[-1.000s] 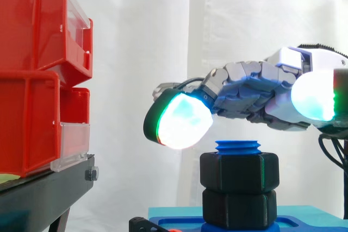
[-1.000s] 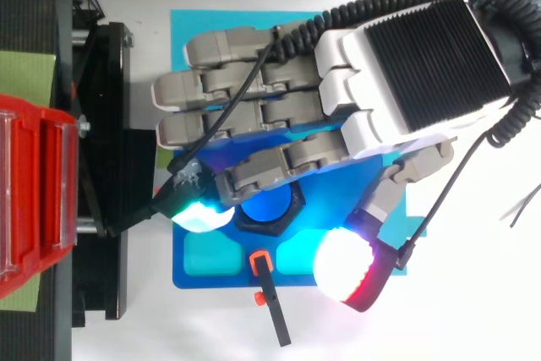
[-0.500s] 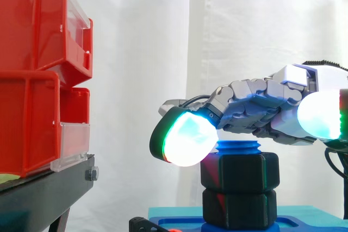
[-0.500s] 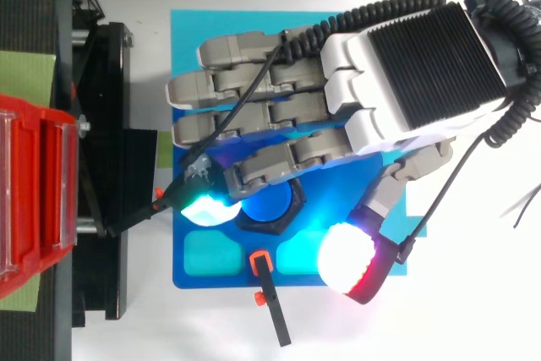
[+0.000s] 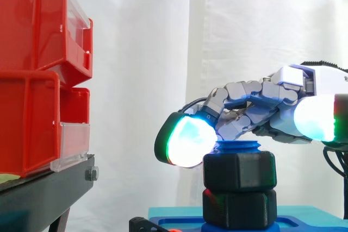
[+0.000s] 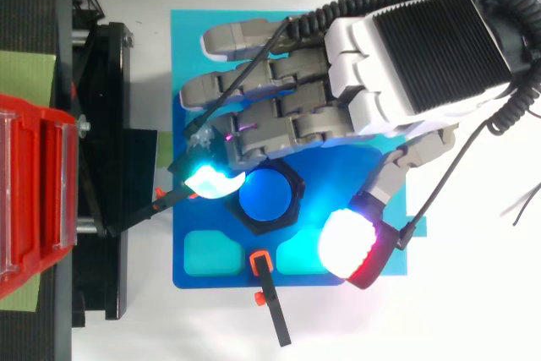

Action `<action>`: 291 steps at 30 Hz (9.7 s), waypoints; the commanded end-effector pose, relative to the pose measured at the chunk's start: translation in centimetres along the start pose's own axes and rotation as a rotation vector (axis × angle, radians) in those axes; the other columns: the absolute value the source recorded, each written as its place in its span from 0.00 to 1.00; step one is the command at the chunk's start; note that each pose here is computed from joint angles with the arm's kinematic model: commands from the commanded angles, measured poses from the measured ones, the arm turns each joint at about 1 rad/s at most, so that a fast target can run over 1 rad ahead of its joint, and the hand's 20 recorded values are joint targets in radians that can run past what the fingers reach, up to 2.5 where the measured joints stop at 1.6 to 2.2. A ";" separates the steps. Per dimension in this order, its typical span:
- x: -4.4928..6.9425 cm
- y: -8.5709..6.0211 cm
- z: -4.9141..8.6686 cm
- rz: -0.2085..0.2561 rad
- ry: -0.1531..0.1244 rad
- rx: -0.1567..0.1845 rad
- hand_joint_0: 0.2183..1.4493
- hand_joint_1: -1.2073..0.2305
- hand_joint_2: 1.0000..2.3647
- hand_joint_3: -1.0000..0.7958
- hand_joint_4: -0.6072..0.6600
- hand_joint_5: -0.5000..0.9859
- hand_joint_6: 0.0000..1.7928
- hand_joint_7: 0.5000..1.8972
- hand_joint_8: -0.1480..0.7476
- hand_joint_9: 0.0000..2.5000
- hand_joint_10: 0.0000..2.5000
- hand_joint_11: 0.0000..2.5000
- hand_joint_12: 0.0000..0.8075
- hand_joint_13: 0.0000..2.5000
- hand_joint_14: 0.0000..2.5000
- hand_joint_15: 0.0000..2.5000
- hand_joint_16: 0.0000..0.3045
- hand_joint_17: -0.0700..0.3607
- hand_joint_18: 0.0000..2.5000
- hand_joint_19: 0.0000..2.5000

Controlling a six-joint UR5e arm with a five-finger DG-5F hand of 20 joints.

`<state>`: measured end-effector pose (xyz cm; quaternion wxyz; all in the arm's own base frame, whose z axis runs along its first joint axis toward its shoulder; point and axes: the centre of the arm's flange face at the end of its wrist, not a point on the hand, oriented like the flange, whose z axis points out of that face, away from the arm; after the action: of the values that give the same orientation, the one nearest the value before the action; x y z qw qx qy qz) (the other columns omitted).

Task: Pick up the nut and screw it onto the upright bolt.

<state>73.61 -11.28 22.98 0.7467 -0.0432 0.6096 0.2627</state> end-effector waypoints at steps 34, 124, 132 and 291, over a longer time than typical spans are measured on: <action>-2.3 -2.0 -0.7 -0.026 -0.020 -0.016 0.26 0.52 0.00 0.28 0.48 0.41 0.28 0.63 0.31 0.73 0.00 0.12 0.09 0.47 0.00 0.00 0.01 0.17 0.34 0.00; 0.6 -0.5 -0.3 -0.005 -0.003 -0.015 0.20 0.80 0.00 0.28 0.58 0.30 0.28 0.13 0.23 0.11 0.00 0.00 0.34 0.00 0.00 0.00 0.13 0.37 0.00 0.00; 1.8 -1.4 -0.7 0.028 0.001 0.023 0.19 0.82 0.00 0.28 0.58 0.28 0.28 0.12 0.23 0.07 0.00 0.00 0.35 0.00 0.00 0.00 0.14 0.38 0.00 0.00; -0.5 -1.6 0.8 0.038 0.029 0.020 0.19 0.74 0.00 0.28 0.64 0.35 0.28 0.33 0.37 0.28 0.00 0.00 0.35 0.09 0.00 0.00 0.13 0.36 0.00 0.00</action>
<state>74.90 -12.79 23.29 0.7336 -0.0271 0.6236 0.2687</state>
